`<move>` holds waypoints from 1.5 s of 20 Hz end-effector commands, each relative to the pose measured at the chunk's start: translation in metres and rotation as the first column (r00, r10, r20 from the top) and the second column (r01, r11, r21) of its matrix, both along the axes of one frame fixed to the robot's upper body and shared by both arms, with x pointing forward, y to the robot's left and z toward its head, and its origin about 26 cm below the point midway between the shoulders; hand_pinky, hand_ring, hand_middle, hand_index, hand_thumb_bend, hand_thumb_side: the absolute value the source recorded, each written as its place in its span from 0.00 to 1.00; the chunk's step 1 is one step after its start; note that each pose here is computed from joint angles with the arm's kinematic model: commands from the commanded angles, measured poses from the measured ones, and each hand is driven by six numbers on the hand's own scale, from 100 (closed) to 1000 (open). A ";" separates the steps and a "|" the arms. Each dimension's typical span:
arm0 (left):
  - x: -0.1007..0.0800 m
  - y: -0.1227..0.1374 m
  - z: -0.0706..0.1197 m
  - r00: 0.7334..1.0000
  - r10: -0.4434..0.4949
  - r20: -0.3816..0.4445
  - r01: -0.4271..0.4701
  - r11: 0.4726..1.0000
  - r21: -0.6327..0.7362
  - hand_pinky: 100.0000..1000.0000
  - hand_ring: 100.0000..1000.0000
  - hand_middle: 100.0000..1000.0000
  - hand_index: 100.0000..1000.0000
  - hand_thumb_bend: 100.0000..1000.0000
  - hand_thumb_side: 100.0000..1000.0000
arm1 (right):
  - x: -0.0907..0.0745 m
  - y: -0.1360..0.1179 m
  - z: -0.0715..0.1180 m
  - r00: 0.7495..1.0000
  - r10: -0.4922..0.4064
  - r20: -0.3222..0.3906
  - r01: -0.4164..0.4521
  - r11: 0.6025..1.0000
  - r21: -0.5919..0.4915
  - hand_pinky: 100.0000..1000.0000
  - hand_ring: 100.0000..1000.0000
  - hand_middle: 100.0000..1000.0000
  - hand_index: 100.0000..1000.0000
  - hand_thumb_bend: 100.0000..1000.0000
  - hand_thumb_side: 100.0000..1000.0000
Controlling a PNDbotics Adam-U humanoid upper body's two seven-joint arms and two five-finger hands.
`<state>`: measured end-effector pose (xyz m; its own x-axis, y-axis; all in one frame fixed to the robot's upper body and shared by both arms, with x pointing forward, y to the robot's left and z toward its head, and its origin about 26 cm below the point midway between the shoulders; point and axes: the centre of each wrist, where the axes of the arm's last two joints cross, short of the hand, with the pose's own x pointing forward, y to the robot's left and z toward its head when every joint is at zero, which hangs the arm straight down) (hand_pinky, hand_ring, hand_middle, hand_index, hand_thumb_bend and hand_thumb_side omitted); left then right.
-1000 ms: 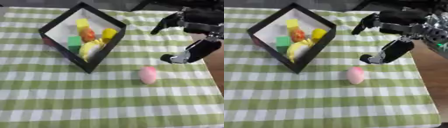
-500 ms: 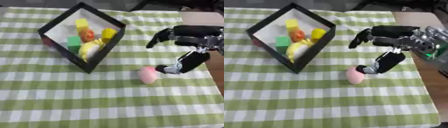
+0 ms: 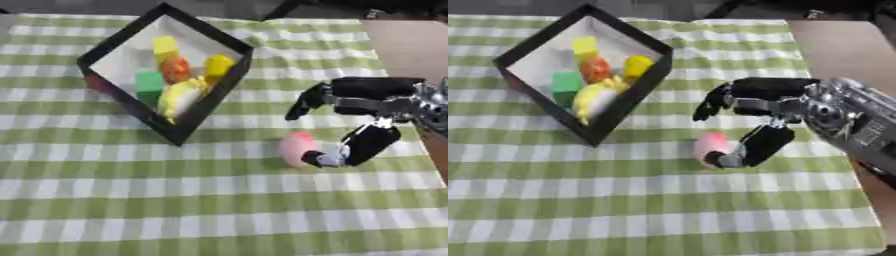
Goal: Pick up objects on the table and place them in the box.
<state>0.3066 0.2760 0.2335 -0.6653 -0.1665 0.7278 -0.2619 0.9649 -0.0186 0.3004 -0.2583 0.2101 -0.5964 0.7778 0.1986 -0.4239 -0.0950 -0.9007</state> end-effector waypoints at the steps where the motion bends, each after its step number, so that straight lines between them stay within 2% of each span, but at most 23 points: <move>1: -0.003 0.001 0.008 1.000 -0.002 0.029 0.002 1.000 0.005 0.81 0.77 0.77 0.75 0.20 0.52 | 0.006 -0.007 -0.001 0.999 -0.027 0.019 0.028 0.999 -0.033 0.82 0.81 0.74 0.83 0.28 0.36; 8: -0.003 0.000 0.007 1.000 -0.005 0.026 0.005 1.000 -0.003 0.81 0.77 0.77 0.75 0.20 0.52 | 0.019 -0.018 -0.015 0.997 -0.071 0.032 0.073 0.995 -0.072 0.82 0.81 0.74 0.83 0.30 0.34; 14: -0.003 0.000 0.007 1.000 -0.007 0.026 0.008 1.000 -0.012 0.81 0.77 0.77 0.75 0.19 0.53 | 0.028 -0.028 -0.031 0.995 -0.101 0.023 0.103 0.989 -0.107 0.82 0.81 0.74 0.83 0.32 0.36; 20: -0.003 0.000 0.006 1.000 -0.009 0.025 0.009 1.000 -0.019 0.81 0.77 0.77 0.75 0.19 0.53 | 0.033 -0.029 -0.039 0.995 -0.098 0.005 0.098 0.990 -0.100 0.81 0.76 0.61 0.73 0.31 0.28; 25: -0.003 -0.001 0.005 1.000 -0.013 0.022 0.013 1.000 -0.024 0.81 0.77 0.77 0.75 0.19 0.54 | 0.036 -0.029 -0.045 0.994 -0.108 -0.002 0.108 0.991 -0.073 0.79 0.73 0.58 0.70 0.27 0.22; 27: -0.003 -0.001 0.005 1.000 -0.013 0.021 0.014 1.000 -0.025 0.81 0.77 0.77 0.75 0.19 0.54 | 0.038 -0.030 -0.048 0.993 -0.119 -0.002 0.118 0.991 -0.061 0.79 0.72 0.56 0.69 0.24 0.19; 28: -0.003 -0.001 0.005 1.000 -0.013 0.020 0.014 1.000 -0.025 0.81 0.77 0.77 0.75 0.19 0.54 | 0.039 -0.030 -0.049 0.993 -0.122 -0.001 0.122 0.991 -0.055 0.77 0.69 0.53 0.65 0.15 0.10; 29: -0.003 -0.001 0.005 1.000 -0.013 0.020 0.014 1.000 -0.028 0.81 0.77 0.77 0.75 0.19 0.54 | 0.039 -0.029 -0.050 0.992 -0.129 0.004 0.129 0.991 -0.038 0.77 0.69 0.53 0.65 0.15 0.10; 30: -0.003 -0.001 0.004 1.000 -0.013 0.020 0.014 1.000 -0.028 0.81 0.77 0.77 0.75 0.19 0.54 | 0.040 -0.029 -0.050 0.991 -0.136 0.010 0.136 0.990 -0.021 0.76 0.67 0.50 0.62 0.04 0.01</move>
